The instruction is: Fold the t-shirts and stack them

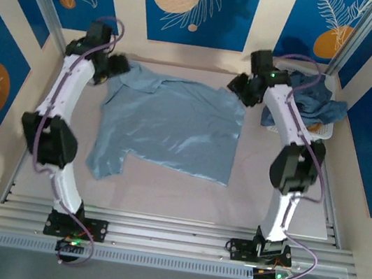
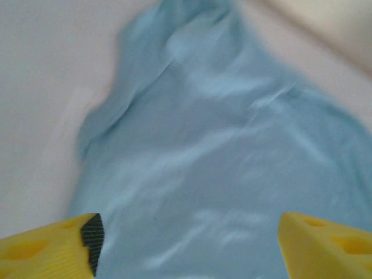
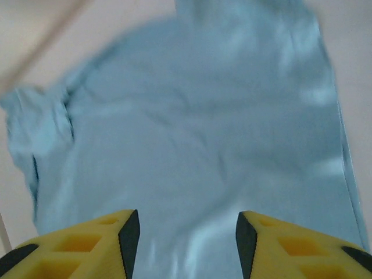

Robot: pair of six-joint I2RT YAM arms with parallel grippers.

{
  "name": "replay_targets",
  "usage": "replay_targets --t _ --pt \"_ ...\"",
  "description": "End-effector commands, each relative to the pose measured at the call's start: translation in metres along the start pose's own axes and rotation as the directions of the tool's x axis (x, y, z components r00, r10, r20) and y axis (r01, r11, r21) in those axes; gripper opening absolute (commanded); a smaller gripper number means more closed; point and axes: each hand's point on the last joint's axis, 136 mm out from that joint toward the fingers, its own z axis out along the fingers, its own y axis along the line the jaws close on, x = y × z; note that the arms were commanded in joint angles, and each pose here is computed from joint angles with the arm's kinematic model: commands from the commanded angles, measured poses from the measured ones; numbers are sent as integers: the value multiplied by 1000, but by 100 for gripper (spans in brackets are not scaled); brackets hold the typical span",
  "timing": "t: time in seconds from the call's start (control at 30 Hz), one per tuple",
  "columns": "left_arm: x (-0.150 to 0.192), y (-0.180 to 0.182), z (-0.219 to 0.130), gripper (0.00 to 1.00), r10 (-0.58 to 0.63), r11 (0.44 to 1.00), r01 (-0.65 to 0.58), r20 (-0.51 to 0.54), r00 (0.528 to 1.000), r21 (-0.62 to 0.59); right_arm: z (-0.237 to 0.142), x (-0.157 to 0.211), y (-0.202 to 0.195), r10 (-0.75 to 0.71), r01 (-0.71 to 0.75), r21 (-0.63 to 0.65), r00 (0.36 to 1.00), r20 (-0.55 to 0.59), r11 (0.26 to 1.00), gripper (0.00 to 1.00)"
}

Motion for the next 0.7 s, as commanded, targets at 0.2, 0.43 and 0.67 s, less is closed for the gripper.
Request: replay_targets --t 0.2,0.43,0.67 --pt "149 123 12 67 -169 969 116 -245 955 -218 10 165 -97 185 -146 152 941 -285 978 46" --pt "171 147 25 59 -225 949 146 -273 935 -279 55 182 -109 144 -62 220 912 -383 973 39" --pt "165 152 14 59 -198 947 123 -237 951 -298 83 175 -141 235 -41 425 879 -416 904 30"
